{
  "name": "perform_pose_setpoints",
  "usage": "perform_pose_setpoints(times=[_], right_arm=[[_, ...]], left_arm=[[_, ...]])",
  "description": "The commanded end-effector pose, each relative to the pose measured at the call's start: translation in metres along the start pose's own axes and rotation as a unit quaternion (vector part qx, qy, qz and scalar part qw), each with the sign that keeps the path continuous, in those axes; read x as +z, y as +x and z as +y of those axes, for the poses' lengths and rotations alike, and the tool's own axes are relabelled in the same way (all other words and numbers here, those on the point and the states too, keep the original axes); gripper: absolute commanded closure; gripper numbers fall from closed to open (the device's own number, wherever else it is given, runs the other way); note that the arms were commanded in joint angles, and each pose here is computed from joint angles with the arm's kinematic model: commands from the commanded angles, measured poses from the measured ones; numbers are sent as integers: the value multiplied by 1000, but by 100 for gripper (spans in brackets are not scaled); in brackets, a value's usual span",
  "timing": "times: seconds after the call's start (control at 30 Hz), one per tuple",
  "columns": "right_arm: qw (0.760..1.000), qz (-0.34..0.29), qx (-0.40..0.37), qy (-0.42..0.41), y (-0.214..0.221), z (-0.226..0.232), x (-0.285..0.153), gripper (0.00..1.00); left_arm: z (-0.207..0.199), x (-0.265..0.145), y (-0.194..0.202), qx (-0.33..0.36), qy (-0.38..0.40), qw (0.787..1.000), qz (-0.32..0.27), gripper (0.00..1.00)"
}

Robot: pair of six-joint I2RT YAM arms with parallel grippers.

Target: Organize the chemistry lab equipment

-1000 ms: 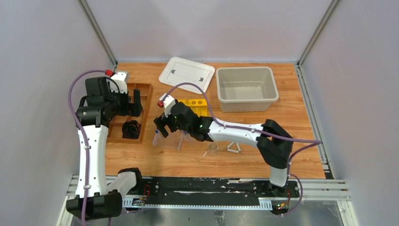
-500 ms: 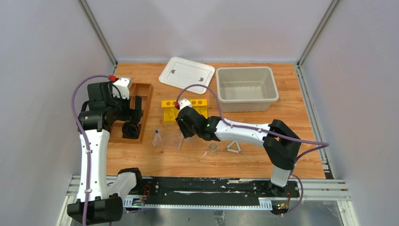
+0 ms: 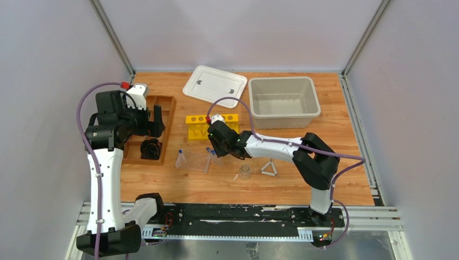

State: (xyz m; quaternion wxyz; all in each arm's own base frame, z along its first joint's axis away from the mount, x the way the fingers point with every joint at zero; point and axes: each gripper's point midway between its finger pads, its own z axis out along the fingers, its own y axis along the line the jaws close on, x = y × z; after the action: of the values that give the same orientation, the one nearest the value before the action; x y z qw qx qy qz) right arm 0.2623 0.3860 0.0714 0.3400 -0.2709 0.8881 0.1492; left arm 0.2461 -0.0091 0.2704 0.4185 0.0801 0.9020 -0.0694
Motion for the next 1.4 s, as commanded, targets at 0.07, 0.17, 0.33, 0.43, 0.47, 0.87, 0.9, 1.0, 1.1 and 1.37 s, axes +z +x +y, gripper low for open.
perform_pose_setpoints(times=[0.07, 0.17, 0.33, 0.43, 0.47, 0.87, 0.9, 1.0, 1.1, 1.37], right_arm=[[999, 42, -10, 9, 24, -11, 12, 59], [999, 53, -4, 8, 30, -11, 18, 58], [998, 68, -3, 9, 40, -11, 29, 60], [997, 73, 1, 14, 47, -14, 34, 61], [997, 75, 2, 15, 48, -14, 35, 62], [999, 42, 8, 11, 24, -19, 10, 93], [1000, 27, 11, 4, 13, -17, 0, 97], [999, -14, 18, -23, -16, -5, -29, 100], [996, -61, 21, -59, -44, 17, -59, 100], [972, -179, 55, -145, -116, 63, -124, 100]], left_arm=[[12, -14, -19, 41, -31, 998, -26, 0], [11, -14, -16, 45, -30, 998, -24, 0], [-1, -12, -13, 38, 2, 999, -28, 0], [-3, -12, -12, 53, 9, 998, -27, 0], [-1, -13, -11, 57, 5, 998, -26, 0], [-6, -15, -5, 70, 16, 997, -28, 0], [-8, -16, -6, 71, 20, 997, -30, 0], [-18, -17, -3, 71, 48, 996, -31, 0], [-31, -17, 4, 69, 81, 994, -36, 0], [-57, -26, 7, 64, 141, 986, -56, 0]])
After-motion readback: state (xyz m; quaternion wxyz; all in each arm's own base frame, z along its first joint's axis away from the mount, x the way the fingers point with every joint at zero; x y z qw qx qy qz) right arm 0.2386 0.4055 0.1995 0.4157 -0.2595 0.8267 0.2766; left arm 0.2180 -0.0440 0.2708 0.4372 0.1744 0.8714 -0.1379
